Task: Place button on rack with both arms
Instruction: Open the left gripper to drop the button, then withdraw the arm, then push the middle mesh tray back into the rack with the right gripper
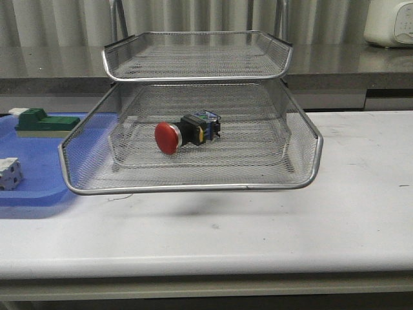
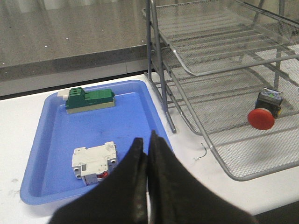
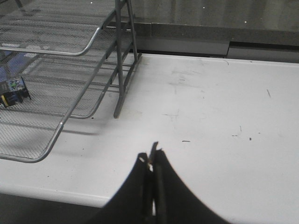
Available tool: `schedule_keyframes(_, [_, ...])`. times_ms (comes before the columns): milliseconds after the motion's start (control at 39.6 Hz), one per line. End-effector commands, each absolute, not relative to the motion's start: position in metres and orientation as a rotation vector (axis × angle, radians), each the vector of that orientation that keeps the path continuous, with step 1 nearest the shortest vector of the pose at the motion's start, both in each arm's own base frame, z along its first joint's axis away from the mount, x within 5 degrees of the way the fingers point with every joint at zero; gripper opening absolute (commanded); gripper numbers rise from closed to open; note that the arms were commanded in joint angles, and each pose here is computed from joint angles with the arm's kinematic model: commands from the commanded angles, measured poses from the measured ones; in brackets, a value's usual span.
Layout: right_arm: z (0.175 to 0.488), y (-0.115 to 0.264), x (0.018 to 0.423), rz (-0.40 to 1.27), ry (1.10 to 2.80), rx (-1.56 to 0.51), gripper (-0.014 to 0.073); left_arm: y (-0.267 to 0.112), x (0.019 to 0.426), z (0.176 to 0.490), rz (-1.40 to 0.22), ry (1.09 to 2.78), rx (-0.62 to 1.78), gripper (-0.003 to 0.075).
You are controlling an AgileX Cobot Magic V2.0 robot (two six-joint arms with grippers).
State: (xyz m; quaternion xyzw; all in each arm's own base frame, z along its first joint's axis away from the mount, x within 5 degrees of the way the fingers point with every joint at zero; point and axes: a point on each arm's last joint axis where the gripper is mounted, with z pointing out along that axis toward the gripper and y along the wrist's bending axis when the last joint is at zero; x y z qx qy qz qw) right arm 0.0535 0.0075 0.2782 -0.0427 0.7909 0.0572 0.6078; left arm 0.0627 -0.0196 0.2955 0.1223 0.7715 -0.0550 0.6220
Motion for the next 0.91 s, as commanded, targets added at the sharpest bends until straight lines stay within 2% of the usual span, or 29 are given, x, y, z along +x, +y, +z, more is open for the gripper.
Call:
schedule_keyframes(0, [0.294, 0.008, 0.055, 0.134, 1.726, -0.095, -0.0059, -0.018, 0.064, 0.31, -0.135, 1.68, 0.226, -0.0019])
schedule_keyframes(227, [0.305, 0.01, 0.067, 0.129, 1.629, -0.104, -0.0059, -0.018, 0.064, 0.31, -0.135, 1.68, 0.226, -0.0019])
schedule_keyframes(505, [0.315, 0.031, 0.144, 0.177, 1.676, -0.164, -0.0059, -0.018, 0.064, 0.31, -0.135, 1.68, 0.226, -0.0019])
schedule_keyframes(656, [0.31, 0.073, 0.174, 0.304, 1.736, -0.33, -0.0059, -0.018, 0.064, 0.31, -0.135, 1.68, 0.226, -0.0019])
schedule_keyframes(883, [0.286, 0.161, 0.179, 0.509, 1.817, -0.678, -0.0059, -0.018, 0.064, 0.31, -0.135, 1.68, 0.226, -0.0019])
